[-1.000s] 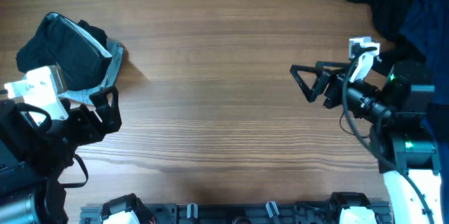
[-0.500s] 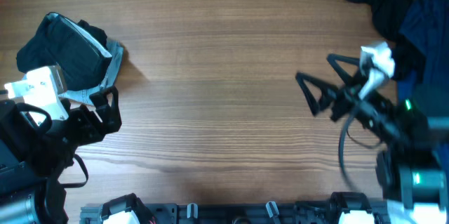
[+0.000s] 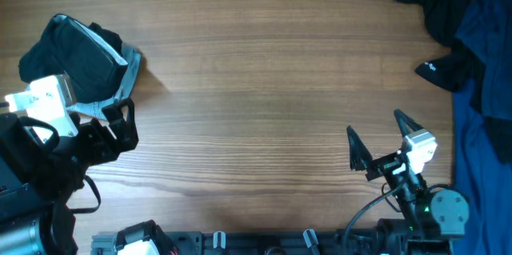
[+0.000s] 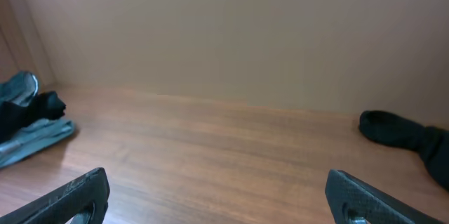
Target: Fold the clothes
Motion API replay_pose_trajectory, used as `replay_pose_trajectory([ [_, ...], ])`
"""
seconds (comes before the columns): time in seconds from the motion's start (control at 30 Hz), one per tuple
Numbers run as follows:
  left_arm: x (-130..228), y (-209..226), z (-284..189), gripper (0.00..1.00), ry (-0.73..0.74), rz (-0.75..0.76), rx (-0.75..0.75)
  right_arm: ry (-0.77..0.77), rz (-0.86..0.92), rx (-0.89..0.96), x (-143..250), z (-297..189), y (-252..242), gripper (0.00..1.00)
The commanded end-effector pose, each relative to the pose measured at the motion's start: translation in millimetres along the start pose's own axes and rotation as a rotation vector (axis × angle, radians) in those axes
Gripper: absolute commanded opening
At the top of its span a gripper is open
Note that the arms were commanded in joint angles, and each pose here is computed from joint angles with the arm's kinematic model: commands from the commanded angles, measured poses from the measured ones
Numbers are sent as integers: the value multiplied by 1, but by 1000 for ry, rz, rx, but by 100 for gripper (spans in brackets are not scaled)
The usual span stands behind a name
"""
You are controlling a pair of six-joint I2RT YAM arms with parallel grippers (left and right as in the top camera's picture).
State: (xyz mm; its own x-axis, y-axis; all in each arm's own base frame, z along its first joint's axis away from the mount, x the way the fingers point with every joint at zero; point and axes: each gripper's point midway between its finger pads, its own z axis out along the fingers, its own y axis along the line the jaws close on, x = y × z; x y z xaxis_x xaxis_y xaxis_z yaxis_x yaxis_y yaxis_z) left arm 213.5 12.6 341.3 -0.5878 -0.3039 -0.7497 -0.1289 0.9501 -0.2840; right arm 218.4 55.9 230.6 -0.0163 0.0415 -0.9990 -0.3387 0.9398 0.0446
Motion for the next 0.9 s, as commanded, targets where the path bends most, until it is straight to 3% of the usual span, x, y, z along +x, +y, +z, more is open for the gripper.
replay_pose_trajectory([
  [0.0,0,-1,1,100,1,19,2,-9,-19,-7,23,8,-3,100],
  [0.1,0,-1,1,100,1,19,2,-20,-24,-57,47,16,1,100],
  [0.87,7,-2,0,100,26,24,0,-33,-33,-57,47,16,0,100],
])
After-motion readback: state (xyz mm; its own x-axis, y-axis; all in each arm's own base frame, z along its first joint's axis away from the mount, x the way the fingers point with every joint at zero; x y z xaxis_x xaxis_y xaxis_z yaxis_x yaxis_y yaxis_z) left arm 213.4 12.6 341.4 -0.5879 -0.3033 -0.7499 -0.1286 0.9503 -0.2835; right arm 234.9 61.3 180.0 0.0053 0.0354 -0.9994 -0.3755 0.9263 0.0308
